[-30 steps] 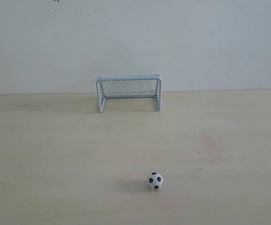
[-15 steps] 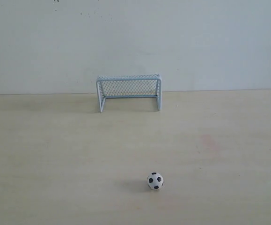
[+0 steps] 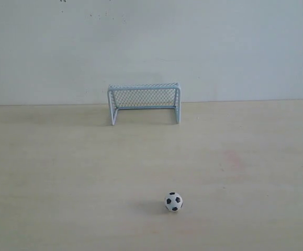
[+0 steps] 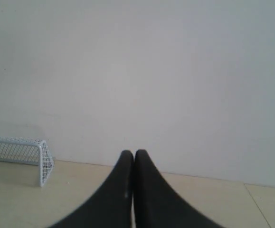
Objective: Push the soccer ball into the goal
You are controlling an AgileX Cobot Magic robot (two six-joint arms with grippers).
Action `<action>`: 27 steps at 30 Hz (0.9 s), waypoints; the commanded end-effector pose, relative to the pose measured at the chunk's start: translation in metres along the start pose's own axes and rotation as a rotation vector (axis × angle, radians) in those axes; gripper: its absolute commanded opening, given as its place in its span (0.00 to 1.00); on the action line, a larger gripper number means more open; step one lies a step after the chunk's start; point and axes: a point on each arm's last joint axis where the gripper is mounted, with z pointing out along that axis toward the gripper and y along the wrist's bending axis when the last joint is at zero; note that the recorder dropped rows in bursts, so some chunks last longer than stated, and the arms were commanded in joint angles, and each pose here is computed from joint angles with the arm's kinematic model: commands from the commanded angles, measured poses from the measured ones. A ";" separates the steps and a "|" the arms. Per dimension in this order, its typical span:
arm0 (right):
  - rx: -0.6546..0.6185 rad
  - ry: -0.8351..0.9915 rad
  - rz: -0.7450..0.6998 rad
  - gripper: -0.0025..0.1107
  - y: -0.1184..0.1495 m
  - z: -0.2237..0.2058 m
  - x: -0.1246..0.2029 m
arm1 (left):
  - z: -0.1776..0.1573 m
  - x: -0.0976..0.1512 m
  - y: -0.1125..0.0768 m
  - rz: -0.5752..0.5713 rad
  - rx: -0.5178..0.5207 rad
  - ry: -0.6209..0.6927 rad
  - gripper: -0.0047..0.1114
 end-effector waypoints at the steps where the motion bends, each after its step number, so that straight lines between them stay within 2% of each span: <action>1: 0.013 -0.018 0.000 0.02 -0.002 0.005 -0.005 | 0.000 0.001 0.000 -0.004 -0.002 0.002 0.08; 9: 0.013 -0.018 0.014 0.02 -0.002 0.005 -0.005 | 0.000 0.001 0.000 -0.004 -0.002 0.002 0.08; 14: 0.004 0.067 0.019 0.02 -0.002 0.023 0.004 | 0.000 0.001 0.000 -0.004 -0.002 0.002 0.08; 17: -0.021 0.206 -0.016 0.02 -0.001 0.044 0.020 | 0.000 0.001 0.000 -0.004 -0.002 0.002 0.08; 20: -0.083 0.417 -0.080 0.02 0.002 0.068 0.048 | 0.000 0.001 0.000 -0.004 -0.002 0.002 0.08; 27: -0.325 0.846 -0.213 0.02 0.009 0.127 0.092 | 0.000 0.001 0.000 -0.004 -0.002 0.002 0.08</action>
